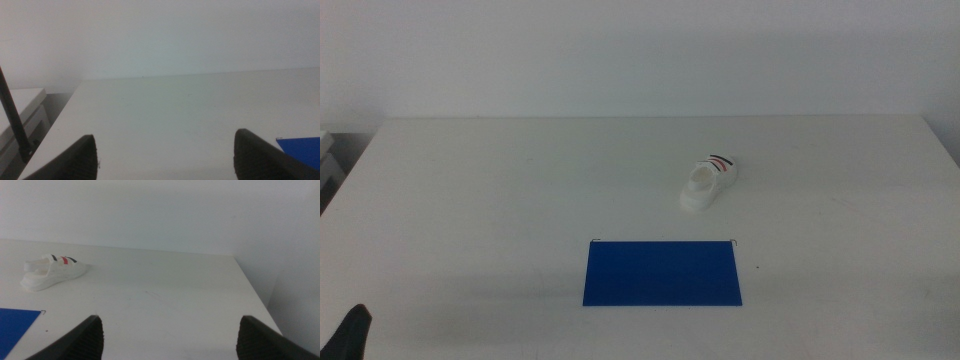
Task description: Use one arm to grab the shoe from the table and place it on the mat.
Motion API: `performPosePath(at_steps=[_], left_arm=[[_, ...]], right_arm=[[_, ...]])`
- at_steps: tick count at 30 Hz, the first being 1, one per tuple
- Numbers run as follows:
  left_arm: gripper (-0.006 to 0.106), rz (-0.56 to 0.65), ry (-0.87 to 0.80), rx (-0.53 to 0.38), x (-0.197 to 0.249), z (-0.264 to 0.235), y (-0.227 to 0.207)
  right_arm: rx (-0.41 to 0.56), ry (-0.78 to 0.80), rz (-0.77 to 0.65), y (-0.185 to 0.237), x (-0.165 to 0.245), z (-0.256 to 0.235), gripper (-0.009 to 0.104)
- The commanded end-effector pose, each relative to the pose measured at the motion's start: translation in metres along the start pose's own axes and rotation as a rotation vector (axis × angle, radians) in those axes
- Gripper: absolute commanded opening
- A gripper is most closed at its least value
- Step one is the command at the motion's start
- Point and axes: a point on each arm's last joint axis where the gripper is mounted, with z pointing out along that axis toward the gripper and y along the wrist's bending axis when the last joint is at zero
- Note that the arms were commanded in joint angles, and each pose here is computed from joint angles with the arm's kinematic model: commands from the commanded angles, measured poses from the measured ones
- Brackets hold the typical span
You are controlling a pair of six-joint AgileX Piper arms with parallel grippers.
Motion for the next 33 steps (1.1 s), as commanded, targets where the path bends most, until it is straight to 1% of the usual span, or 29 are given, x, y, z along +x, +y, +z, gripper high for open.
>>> performPosePath(at_steps=[1, 7, 8, 14, 16, 25, 28, 33], left_arm=[[0.094, -0.014, -0.088, -0.001, -0.006, -0.001, 0.0], [0.094, -0.014, -0.088, -0.001, -0.006, -0.001, 0.0], [0.094, -0.014, -0.088, -0.001, -0.006, -0.001, 0.0], [0.094, -0.014, -0.088, -0.001, -0.006, -0.001, 0.0], [0.094, -0.014, -0.088, -0.001, -0.006, -0.001, 0.0], [0.094, -0.014, -0.088, -0.001, -0.006, -0.001, 0.0], [0.094, -0.014, -0.088, -0.001, -0.006, -0.001, 0.0], [0.094, -0.014, -0.088, -0.001, -0.006, -0.001, 0.0]], right_arm=[[-0.001, -0.093, 0.004, 0.0, -0.007, -0.001, 0.092], [-0.003, -0.093, 0.013, 0.0, -0.007, -0.001, 0.092], [-0.002, -0.089, 0.014, 0.0, -0.018, -0.003, 0.092], [0.004, -0.027, -0.012, -0.002, -0.056, 0.001, 0.092], [0.007, -0.005, -0.032, -0.002, -0.069, 0.007, 0.092], [-0.003, 0.088, -0.03, -0.003, -0.125, 0.051, 0.092], [-0.041, 0.115, -0.038, 0.002, -0.141, 0.07, 0.092], [-0.141, 0.137, -0.051, 0.021, -0.168, 0.103, 0.092]])
